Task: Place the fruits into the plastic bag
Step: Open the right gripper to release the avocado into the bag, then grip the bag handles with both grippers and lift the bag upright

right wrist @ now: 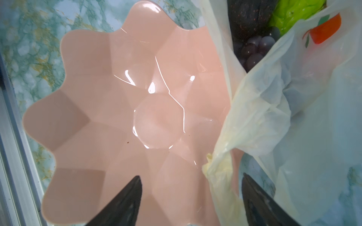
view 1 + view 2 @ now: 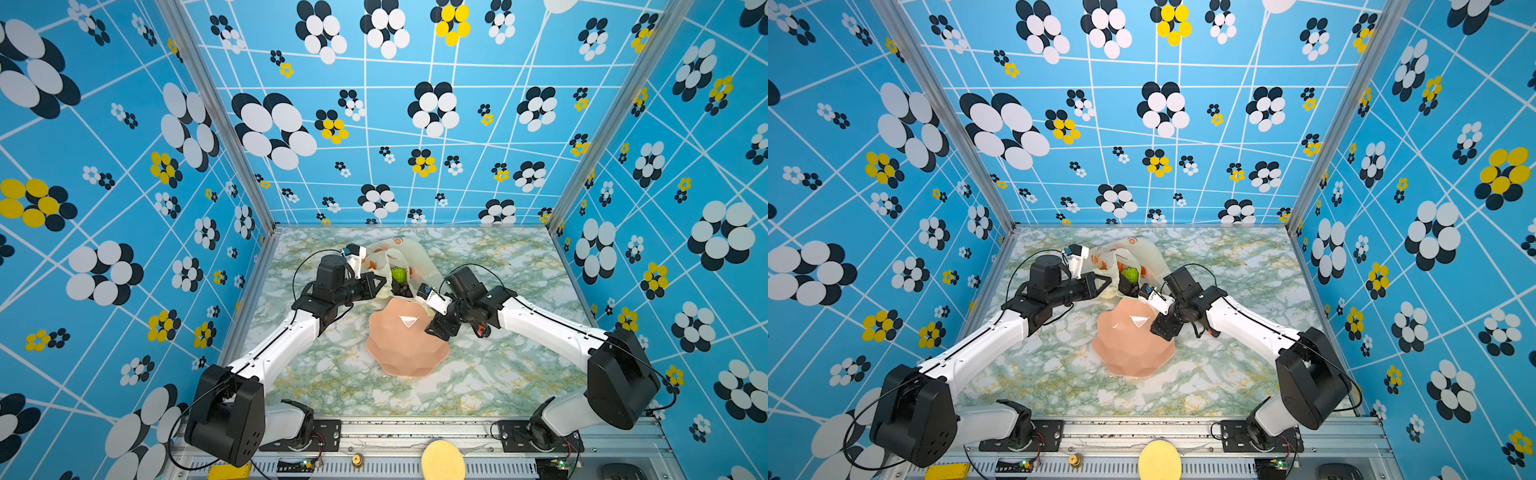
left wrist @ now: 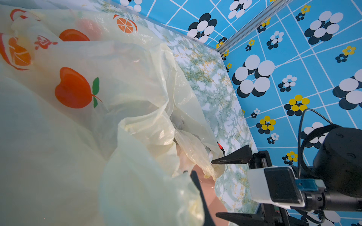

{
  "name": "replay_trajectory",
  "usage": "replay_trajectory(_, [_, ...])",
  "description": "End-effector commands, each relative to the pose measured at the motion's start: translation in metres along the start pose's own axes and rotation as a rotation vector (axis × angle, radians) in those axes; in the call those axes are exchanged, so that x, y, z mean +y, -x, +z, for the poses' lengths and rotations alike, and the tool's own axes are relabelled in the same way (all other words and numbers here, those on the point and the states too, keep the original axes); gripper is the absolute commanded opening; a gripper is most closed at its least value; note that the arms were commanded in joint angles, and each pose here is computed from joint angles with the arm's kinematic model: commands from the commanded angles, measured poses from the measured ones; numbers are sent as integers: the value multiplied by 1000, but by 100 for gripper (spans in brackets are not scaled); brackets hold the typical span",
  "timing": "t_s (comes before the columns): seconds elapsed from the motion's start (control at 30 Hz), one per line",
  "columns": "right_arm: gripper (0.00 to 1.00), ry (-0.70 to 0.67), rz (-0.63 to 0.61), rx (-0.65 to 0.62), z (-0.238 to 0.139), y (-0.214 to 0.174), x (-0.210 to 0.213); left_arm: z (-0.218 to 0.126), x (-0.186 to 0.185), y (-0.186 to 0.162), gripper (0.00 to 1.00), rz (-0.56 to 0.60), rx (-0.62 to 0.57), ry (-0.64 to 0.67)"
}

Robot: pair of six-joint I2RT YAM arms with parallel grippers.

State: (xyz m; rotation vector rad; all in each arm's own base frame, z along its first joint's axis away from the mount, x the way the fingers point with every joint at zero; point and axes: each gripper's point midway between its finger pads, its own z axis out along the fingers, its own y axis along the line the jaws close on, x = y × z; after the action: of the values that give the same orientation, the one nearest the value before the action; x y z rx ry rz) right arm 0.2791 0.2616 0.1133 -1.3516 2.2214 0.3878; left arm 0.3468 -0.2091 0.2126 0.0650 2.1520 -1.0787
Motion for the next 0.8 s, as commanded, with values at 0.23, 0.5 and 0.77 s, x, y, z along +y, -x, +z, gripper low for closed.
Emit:
replay_trajectory(0.23, [14, -26, 37, -33, 4, 36, -15, -5, -12, 11, 0, 38, -14, -8])
replay_trajectory(0.5, [0, -139, 232, -360, -46, 93, -74, -11, -12, 21, 0, 59, -33, 0])
replay_trajectory(0.77, [0, -108, 486, -850, -129, 194, -158, -21, -9, 91, 0, 16, -81, 44])
